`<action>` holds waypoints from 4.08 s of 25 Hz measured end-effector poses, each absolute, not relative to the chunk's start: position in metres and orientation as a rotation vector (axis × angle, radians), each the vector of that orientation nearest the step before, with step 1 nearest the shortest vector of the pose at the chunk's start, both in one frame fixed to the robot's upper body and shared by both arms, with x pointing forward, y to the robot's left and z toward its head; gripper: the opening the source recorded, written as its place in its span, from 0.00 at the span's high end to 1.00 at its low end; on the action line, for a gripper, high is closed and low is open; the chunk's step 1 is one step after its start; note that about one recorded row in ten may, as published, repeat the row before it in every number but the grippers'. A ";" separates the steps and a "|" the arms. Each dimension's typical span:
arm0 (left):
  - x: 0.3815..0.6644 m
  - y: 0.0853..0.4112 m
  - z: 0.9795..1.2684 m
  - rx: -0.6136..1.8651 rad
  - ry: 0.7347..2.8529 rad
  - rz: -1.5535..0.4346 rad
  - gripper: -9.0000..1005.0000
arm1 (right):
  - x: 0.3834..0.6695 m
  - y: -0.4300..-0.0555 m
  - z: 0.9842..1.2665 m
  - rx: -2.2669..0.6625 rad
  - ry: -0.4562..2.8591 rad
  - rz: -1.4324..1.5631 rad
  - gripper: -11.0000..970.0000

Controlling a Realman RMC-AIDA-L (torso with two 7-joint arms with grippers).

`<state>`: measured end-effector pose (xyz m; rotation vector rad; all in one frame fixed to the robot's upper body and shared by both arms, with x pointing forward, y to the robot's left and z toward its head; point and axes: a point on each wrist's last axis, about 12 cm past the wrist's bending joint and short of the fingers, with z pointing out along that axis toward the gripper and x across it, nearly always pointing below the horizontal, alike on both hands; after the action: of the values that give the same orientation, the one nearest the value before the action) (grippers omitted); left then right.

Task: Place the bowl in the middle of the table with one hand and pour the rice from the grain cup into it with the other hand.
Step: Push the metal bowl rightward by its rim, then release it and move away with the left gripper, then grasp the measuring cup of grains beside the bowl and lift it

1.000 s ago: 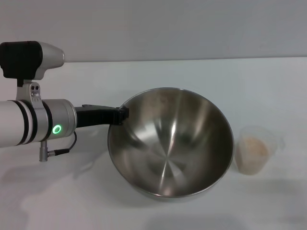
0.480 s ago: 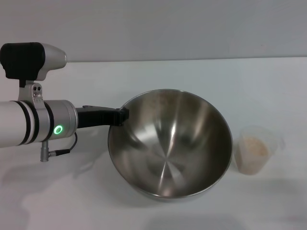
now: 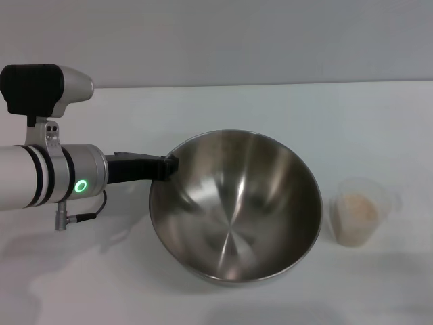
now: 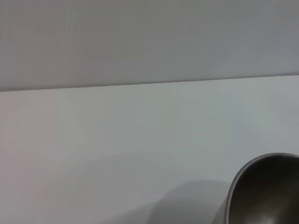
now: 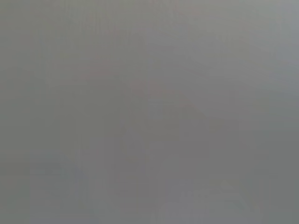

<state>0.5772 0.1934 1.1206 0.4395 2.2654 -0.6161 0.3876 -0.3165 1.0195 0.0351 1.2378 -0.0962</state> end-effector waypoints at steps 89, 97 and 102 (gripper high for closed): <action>0.457 0.277 1.055 0.082 1.263 0.236 0.19 | 0.409 -0.296 0.975 -0.200 1.625 0.026 0.20; 0.456 0.278 1.052 0.089 1.275 0.238 0.19 | 0.416 -0.293 0.976 -0.212 1.623 0.034 0.22; 0.456 0.278 1.052 0.089 1.276 0.238 0.19 | 0.422 -0.291 0.976 -0.219 1.633 0.040 0.23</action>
<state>0.4556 0.2777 1.0517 0.0890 1.2756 0.2380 0.4224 -0.2914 0.9758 -0.2185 1.6331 0.0398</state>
